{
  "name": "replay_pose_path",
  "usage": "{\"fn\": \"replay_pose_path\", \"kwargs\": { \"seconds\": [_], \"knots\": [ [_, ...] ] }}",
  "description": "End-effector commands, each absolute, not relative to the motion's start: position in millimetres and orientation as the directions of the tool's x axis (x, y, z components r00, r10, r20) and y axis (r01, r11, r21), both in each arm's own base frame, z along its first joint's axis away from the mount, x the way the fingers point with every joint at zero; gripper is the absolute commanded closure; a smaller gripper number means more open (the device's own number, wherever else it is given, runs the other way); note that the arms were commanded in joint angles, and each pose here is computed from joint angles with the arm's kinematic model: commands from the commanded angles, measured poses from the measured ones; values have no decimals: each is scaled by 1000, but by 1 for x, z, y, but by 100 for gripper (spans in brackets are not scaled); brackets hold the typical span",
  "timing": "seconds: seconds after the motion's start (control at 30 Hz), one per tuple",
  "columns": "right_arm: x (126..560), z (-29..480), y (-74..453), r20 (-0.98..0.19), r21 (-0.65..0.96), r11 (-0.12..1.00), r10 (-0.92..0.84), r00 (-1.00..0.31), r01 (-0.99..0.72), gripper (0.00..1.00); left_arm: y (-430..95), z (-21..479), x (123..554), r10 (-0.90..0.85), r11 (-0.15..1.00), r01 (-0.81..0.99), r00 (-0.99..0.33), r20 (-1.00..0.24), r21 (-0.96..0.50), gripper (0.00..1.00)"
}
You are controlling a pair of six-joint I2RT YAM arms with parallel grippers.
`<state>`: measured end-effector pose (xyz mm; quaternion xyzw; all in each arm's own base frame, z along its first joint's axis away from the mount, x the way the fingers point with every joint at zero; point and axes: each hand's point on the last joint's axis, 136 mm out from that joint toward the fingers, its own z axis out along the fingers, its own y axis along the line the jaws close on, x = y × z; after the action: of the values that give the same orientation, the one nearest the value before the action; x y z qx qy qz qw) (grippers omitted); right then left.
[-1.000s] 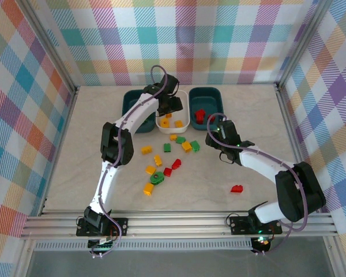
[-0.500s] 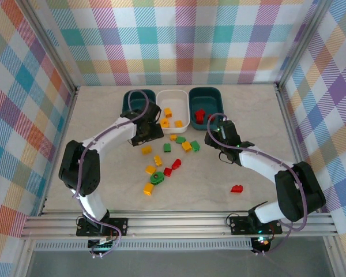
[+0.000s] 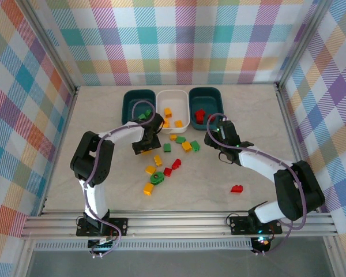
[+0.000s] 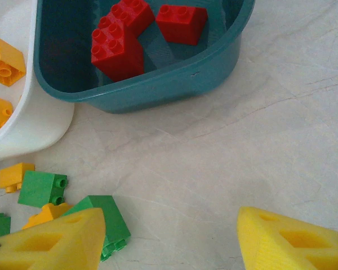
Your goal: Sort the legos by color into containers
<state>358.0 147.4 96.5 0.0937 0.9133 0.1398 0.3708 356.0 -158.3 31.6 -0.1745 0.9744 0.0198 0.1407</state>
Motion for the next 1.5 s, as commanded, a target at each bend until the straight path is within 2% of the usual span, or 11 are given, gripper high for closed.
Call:
{"fn": "replay_pose_path", "kwargs": {
  "seconds": [0.0, 0.1, 0.27, 0.33, 0.47, 0.63, 0.77, 1.0, 1.13, 1.33, 1.47],
  "knots": [
    [356, 100, 152, -656, 342, 938, 278, -702, 52, 37, -151, 27, 354, -352, 928, -371, -888, -298, 10, 31],
    [356, 102, 153, -656, 346, 937, 278, -702, 47, 38, -153, 23, 353, -352, 929, -369, -890, -291, 2, 37],
    [354, 102, 154, -657, 346, 937, 275, -701, 43, 38, -156, 29, 356, -348, 933, -360, -886, -307, -18, 58],
    [355, 103, 154, -660, 346, 937, 275, -699, 42, 39, -161, 42, 360, -344, 936, -348, -881, -324, -47, 61],
    [354, 101, 156, -658, 345, 938, 271, -702, 39, 39, -181, 93, 381, -321, 947, -284, -864, -388, -151, 62],
    [356, 96, 156, -653, 334, 941, 265, -709, 44, 39, -212, 146, 430, -274, 956, -178, -828, -489, -234, 61],
    [357, 95, 156, -653, 328, 944, 262, -711, 46, 39, -242, 141, 470, -224, 963, -113, -839, -496, -245, 60],
    [358, 96, 155, -655, 320, 947, 254, -711, 44, 39, -278, 121, 510, -155, 965, -24, -856, -493, -262, 58],
    [358, 91, 159, -638, 316, 948, 244, -731, 41, 39, -287, 120, 522, -136, 962, 15, -839, -526, -272, 51],
    [357, 93, 162, -637, 326, 945, 242, -732, 30, 38, -292, 148, 524, -119, 959, 53, -817, -565, -279, 19],
    [357, 96, 162, -646, 327, 945, 243, -724, 25, 38, -283, 187, 499, -149, 954, 39, -798, -584, -296, 13]
  ]
}}
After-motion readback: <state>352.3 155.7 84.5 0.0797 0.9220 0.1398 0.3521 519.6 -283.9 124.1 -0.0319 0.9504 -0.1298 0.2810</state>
